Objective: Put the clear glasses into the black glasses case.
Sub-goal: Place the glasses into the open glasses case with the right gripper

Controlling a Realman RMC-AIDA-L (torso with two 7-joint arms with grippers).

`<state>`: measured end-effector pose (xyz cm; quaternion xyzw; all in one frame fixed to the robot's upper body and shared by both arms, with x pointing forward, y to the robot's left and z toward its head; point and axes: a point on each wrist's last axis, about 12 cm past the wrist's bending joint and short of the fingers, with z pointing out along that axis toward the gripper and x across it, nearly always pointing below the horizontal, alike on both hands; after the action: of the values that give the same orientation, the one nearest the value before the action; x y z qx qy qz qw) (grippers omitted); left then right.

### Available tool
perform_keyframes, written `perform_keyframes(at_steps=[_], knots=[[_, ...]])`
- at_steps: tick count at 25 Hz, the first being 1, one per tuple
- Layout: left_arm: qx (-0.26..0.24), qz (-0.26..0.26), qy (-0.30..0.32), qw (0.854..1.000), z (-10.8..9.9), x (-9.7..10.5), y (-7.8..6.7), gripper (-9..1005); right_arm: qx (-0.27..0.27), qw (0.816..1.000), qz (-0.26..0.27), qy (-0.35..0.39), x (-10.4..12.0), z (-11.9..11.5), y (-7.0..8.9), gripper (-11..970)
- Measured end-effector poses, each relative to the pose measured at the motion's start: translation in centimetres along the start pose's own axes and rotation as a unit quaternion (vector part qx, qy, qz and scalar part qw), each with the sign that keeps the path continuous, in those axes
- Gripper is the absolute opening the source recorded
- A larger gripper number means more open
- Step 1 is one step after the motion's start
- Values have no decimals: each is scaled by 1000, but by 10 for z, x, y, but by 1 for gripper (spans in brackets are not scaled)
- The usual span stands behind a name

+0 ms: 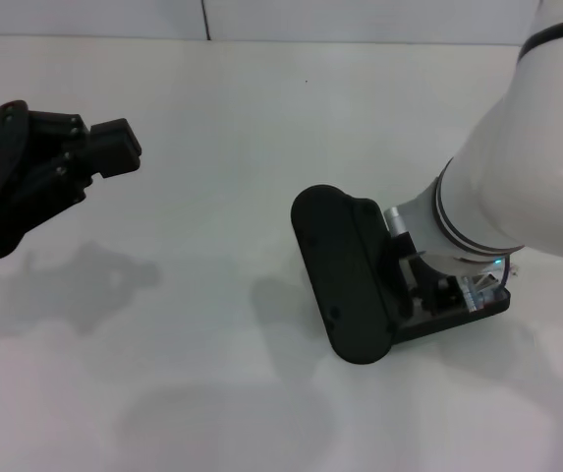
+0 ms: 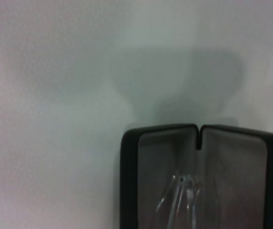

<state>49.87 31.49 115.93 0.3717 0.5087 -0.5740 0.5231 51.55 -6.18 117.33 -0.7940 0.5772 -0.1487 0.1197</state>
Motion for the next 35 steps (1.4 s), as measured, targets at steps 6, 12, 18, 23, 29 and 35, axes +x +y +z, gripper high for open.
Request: perform_keyframes(at_steps=[6, 12, 18, 23, 29, 35], knots=[[0, 0, 0, 1000, 0, 0, 0, 54, -2, 1000, 3, -19, -1, -9, 7, 352], [2, 1, -1, 1000, 0, 0, 0, 54, -10, 999, 7, -32, -1, -17, 16, 369], [4, 2, -2, 1000, 1, -1, -1, 54, -23, 998, 29, -55, 5, -27, 25, 369], [5, 0, -3, 1000, 1, 0, -1, 54, -32, 997, 36, -59, 9, -29, 31, 368], [6, -2, -2, 1000, 2, 0, -1, 54, -32, 996, 56, -55, 15, -27, 25, 368], [5, -4, -4, 1000, 2, 1, -1, 54, -38, 995, 78, -49, 23, -22, 19, 368]])
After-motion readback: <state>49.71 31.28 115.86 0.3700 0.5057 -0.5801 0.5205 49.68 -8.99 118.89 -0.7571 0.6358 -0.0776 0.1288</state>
